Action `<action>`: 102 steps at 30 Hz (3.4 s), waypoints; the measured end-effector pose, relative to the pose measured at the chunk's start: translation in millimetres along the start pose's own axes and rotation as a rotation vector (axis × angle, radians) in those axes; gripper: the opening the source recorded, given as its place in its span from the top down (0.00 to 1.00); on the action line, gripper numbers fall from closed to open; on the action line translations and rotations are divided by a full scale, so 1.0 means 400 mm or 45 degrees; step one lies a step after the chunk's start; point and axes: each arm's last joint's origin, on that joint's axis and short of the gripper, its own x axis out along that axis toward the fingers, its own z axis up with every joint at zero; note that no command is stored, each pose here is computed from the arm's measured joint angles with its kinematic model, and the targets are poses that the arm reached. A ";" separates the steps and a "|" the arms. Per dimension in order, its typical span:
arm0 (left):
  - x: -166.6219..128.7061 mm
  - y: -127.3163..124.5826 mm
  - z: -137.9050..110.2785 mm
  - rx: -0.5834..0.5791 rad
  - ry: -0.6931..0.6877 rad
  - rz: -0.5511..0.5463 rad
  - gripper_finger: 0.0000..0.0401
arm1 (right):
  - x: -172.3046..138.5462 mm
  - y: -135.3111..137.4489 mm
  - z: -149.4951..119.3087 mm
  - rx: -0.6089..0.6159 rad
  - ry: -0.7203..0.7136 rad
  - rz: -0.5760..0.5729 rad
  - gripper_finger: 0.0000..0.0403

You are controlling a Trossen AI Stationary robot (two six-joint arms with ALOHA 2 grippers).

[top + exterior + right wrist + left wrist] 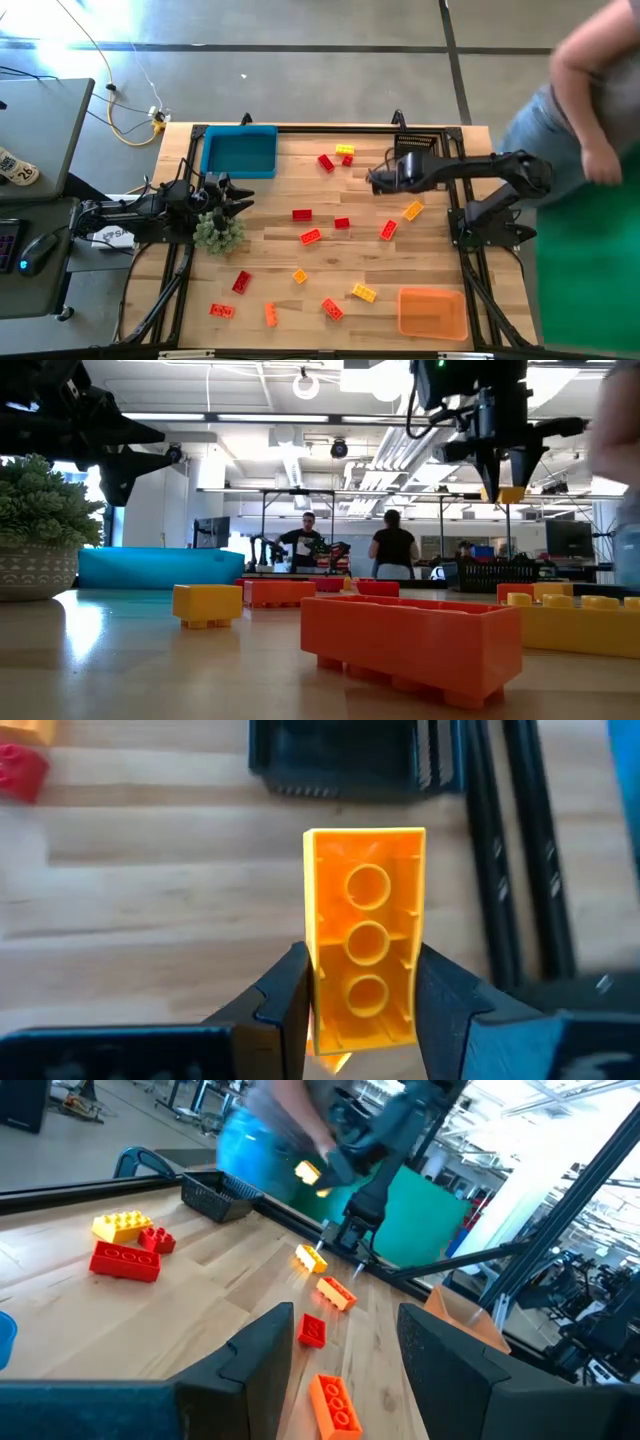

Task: Sort & place blocks by color
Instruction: Put the yellow game piece into the black bin, then put the red game piece into the blue bin

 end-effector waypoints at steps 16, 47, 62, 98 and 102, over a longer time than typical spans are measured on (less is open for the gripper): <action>-0.005 -0.013 0.045 -0.269 -0.292 -0.001 0.58 | 0.148 -0.038 0.283 -0.413 -0.012 0.096 0.71; 0.160 -0.107 0.242 0.315 -0.129 0.341 0.58 | 0.354 -0.127 0.314 -0.708 0.078 0.197 0.71; 0.316 -0.084 0.171 0.370 0.306 0.382 0.58 | 0.445 -0.089 0.296 -0.756 0.238 0.129 0.71; 0.356 -0.073 0.122 0.483 0.523 0.216 0.40 | 0.367 -0.118 0.313 -0.571 0.123 0.223 0.43; 0.365 -0.088 0.150 0.615 0.566 0.195 0.40 | 0.319 -0.138 0.312 -0.475 0.104 0.335 0.43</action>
